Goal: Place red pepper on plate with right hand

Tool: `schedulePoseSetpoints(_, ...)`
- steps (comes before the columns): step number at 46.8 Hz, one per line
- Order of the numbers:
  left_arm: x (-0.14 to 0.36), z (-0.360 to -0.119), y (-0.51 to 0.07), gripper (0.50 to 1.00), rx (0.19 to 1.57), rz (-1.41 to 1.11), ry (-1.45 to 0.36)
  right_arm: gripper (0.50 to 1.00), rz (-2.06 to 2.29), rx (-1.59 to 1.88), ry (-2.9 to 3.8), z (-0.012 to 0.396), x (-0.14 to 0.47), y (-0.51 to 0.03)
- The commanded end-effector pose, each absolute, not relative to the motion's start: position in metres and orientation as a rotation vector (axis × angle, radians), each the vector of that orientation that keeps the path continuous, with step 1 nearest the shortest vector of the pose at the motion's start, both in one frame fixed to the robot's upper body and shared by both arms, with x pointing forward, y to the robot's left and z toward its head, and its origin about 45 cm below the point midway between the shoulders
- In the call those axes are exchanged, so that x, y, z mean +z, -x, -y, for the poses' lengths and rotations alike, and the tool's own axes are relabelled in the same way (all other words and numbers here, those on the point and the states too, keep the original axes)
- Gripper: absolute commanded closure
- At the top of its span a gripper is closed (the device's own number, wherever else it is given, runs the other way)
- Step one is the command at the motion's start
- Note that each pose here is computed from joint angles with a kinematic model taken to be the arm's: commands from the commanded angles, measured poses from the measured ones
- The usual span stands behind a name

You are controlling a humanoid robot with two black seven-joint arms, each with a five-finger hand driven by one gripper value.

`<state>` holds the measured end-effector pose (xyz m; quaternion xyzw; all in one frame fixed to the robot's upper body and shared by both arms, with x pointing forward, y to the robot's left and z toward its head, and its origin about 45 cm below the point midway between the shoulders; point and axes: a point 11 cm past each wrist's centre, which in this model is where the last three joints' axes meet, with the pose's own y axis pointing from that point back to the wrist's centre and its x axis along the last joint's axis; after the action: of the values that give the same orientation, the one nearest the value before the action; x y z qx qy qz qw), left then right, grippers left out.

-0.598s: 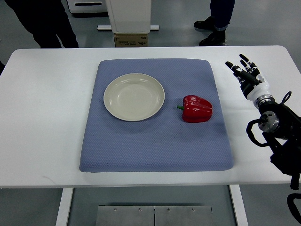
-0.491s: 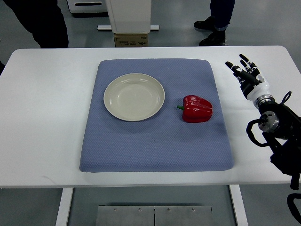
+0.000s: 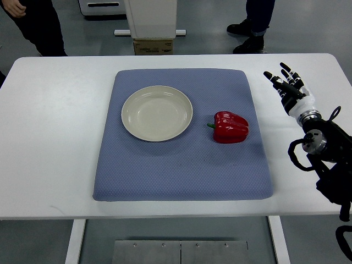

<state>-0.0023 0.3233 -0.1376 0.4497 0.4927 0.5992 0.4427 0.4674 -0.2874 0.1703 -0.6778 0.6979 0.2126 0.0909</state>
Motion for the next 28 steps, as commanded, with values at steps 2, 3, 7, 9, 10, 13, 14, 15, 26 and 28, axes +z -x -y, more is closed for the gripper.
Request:
schedulePoseSetpoints(2,-0.138,-0.323,0.002,0.5,1.485,-1.222,-1.115,0.5,-2.074,0.632,2.014,0.287,0.17,-0.467)
schedulePoseSetpoints(3,-0.138,-0.323,0.002,0.5,1.485,-1.222,-1.115,0.5,-2.072,0.634,2.015,0.287,0.17,-0.467)
schedulePoseSetpoints(7,-0.138,-0.323,0.002,0.5,1.485,-1.222,-1.115,0.5,-2.066,0.634,2.017,0.284,0.171,-0.468)
schedulePoseSetpoints(9,-0.138,-0.323,0.002,0.5,1.485,-1.222,-1.115,0.5,-2.06,0.627,2.019,0.283,0.174,-0.47)
schedulePoseSetpoints(10,-0.138,-0.323,0.002,0.5,1.486,-1.222,-1.116,0.5,-2.059,0.628,2.019,0.283,0.174,-0.47)
schedulePoseSetpoints(13,-0.138,-0.323,0.002,0.5,1.485,-1.222,-1.115,0.5,-2.055,0.623,2.02,0.282,0.177,-0.471)
schedulePoseSetpoints(14,-0.138,-0.323,0.002,0.5,1.486,-1.223,-1.114,0.5,-2.055,0.623,2.02,0.282,0.177,-0.471)
schedulePoseSetpoints(15,-0.138,-0.323,0.002,0.5,1.485,-1.222,-1.115,0.5,-2.055,0.623,2.02,0.282,0.177,-0.471)
schedulePoseSetpoints(26,-0.138,-0.323,0.002,0.5,1.486,-1.223,-1.114,0.5,-2.052,0.615,2.021,0.282,0.18,-0.473)
schedulePoseSetpoints(28,-0.138,-0.323,0.002,0.5,1.486,-1.222,-1.116,0.5,-2.052,0.615,2.021,0.282,0.18,-0.473)
